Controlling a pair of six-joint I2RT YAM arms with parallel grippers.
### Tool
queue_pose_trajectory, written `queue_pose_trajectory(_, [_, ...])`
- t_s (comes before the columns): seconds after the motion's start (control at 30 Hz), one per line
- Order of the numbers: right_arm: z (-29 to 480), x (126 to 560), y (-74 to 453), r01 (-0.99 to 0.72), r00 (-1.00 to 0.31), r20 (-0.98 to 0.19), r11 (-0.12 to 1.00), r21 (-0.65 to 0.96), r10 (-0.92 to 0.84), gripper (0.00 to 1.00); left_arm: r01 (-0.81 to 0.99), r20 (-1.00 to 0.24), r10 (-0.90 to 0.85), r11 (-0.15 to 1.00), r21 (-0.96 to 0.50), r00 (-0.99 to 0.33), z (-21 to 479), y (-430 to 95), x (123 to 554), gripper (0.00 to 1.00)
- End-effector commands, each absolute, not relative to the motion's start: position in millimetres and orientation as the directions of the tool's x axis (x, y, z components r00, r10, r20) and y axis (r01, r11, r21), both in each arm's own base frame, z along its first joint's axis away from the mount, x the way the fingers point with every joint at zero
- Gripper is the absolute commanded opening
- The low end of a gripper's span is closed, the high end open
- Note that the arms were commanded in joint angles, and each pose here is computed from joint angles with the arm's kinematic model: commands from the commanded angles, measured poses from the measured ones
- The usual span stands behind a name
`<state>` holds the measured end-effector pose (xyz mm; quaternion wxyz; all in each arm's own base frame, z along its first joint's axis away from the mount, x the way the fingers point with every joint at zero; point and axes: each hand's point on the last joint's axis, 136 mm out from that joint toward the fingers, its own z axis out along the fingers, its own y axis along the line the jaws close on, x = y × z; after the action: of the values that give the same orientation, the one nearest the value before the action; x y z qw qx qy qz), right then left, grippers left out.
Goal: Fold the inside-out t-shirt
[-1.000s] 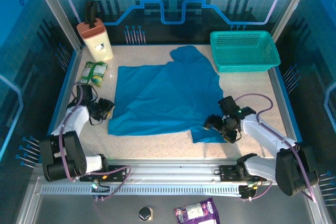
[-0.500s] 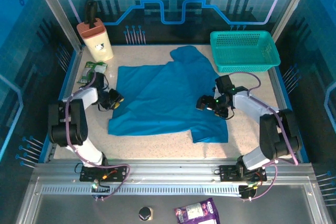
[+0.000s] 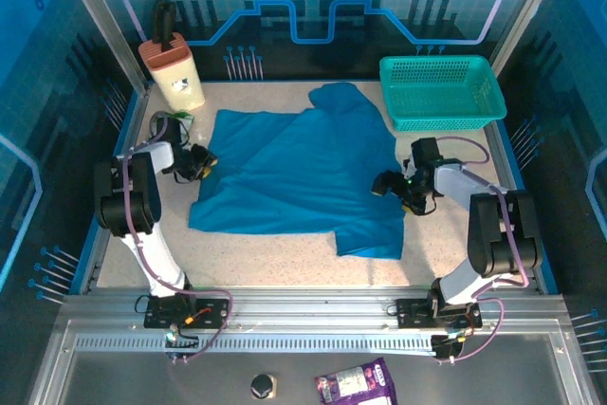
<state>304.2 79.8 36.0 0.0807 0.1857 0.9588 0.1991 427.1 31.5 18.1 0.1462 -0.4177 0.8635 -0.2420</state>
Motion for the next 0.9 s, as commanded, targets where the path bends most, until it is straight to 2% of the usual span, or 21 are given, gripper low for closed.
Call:
queue_pose_trajectory(0.0, [46.5, 294.0, 77.6, 0.317, -0.921, -0.082, 0.854, 0.412, 0.381, 0.95, -0.726, -0.028, -0.832, 0.498, -0.474, -0.553, -3.9, 50.0, 420.3, 0.31])
queue_pose_trajectory(0.13, [65.6, 282.7, 93.9, 0.243, -0.944, -0.109, 0.876, 0.416, 0.313, 0.90, -0.689, -0.062, -0.825, 0.508, -0.516, -0.562, 18.1, 48.2, 430.9, 0.31])
queue_pose_trajectory(0.3, [84.7, 256.6, 136.8, 0.046, -0.986, -0.126, 0.914, 0.403, 0.106, 0.79, -0.626, -0.098, -0.782, 0.561, -0.542, -0.615, 50.8, 32.8, 429.9, 0.31])
queue_pose_trajectory(0.53, [67.0, 210.0, 178.6, -0.187, -0.982, -0.032, 0.931, 0.315, -0.186, 0.69, -0.513, -0.137, -0.678, 0.658, -0.551, -0.722, 82.7, -16.4, 410.4, 0.31])
queue_pose_trajectory(0.67, [54.6, 199.7, 199.6, -0.232, -0.968, 0.010, 0.914, 0.334, -0.250, 0.68, -0.428, -0.134, -0.581, 0.718, -0.549, -0.803, 86.9, -60.8, 396.2, 0.31])
queue_pose_trajectory(0.87, [42.1, 187.7, 220.7, -0.286, -0.944, 0.057, 0.893, 0.349, -0.325, 0.68, -0.378, -0.105, -0.525, 0.724, -0.577, -0.845, 85.2, -103.1, 381.5, 0.31])
